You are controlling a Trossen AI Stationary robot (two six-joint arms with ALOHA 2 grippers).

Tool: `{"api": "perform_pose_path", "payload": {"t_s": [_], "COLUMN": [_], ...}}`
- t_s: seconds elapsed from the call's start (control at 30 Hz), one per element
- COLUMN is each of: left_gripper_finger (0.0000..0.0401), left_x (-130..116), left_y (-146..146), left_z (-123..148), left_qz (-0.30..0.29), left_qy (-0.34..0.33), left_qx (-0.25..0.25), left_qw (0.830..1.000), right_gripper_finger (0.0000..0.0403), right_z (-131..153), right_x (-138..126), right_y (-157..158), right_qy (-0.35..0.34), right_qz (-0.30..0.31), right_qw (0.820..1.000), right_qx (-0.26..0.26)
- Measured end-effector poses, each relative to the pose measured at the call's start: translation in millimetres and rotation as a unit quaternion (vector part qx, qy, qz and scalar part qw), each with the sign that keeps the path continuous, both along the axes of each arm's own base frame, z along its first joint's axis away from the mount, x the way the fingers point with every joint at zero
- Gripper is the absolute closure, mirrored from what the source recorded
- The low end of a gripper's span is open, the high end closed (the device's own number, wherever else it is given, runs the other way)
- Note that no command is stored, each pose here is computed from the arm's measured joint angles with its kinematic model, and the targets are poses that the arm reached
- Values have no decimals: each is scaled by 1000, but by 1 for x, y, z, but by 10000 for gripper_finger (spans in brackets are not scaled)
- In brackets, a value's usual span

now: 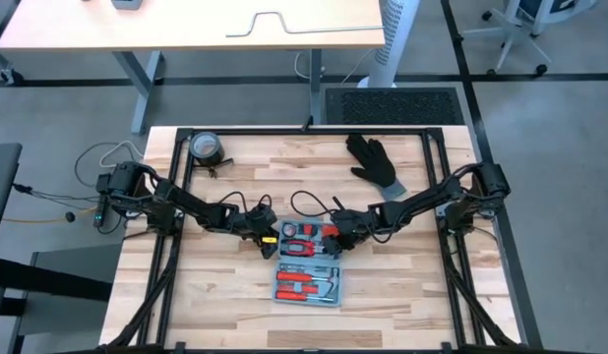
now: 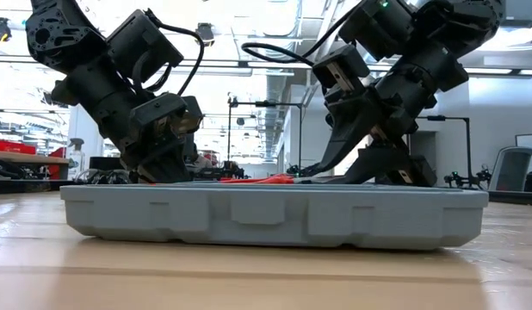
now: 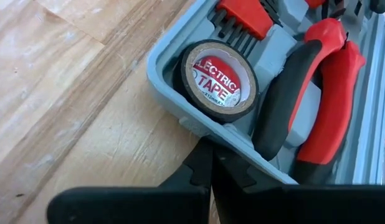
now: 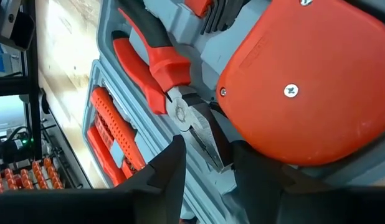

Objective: Prefit tool cases
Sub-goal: Remove the orange pliers from the gray toolbox

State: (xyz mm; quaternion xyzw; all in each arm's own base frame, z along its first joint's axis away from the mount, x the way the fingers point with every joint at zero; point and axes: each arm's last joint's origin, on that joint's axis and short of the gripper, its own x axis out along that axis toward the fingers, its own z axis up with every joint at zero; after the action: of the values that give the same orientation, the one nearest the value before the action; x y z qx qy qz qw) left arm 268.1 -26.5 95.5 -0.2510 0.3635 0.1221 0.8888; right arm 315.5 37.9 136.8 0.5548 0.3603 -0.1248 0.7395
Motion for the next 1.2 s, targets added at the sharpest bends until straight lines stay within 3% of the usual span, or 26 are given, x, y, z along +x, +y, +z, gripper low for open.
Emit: {"api": "perform_pose_path", "payload": {"t_s": [0.33, 0.37, 0.43, 0.5, 0.57, 0.67, 0.73, 0.9, 0.97, 1.1, 1.2], "left_gripper_finger": [401, 401, 401, 401, 401, 401, 401, 401, 401, 401, 401], "left_x": [0, 0, 2, 2, 3, 3, 3, 4, 5, 7, 7], "left_y": [0, 0, 0, 0, 0, 0, 0, -1, -3, -5, -10], "left_z": [0, 0, 0, 0, 1, 1, 1, 6, 8, 10, 11], "left_qz": [0, 0, -1, -3, -4, -3, -6, -42, -61, -94, -109], "left_qy": [0, -1, -7, -8, -10, -15, -16, -30, -33, -25, -16], "left_qx": [0, 0, -1, -1, -1, -2, -4, -8, -13, -25, -28], "left_qw": [1000, 1000, 1000, 1000, 1000, 1000, 1000, 999, 998, 995, 994], "right_gripper_finger": [314, 325, 355, 388, 394, 398, 399, 398, 400, 400, 399], "right_z": [2, 6, 42, 60, 63, 47, 58, 39, 44, 46, 40], "right_x": [1, 5, 25, 26, 28, 28, 29, 21, 17, 11, 10], "right_y": [4, 4, 4, 3, 2, -2, -4, 5, 10, 30, 44], "right_qy": [-14, -43, -227, -289, -316, -261, -274, -183, -173, -105, -49], "right_qz": [4, -2, -21, -23, -17, -15, -17, 0, 3, 22, 47], "right_qw": [1000, 999, 974, 957, 948, 965, 962, 983, 984, 989, 982], "right_qx": [0, -2, 11, 9, 10, 2, -1, -19, -35, -102, -174]}}
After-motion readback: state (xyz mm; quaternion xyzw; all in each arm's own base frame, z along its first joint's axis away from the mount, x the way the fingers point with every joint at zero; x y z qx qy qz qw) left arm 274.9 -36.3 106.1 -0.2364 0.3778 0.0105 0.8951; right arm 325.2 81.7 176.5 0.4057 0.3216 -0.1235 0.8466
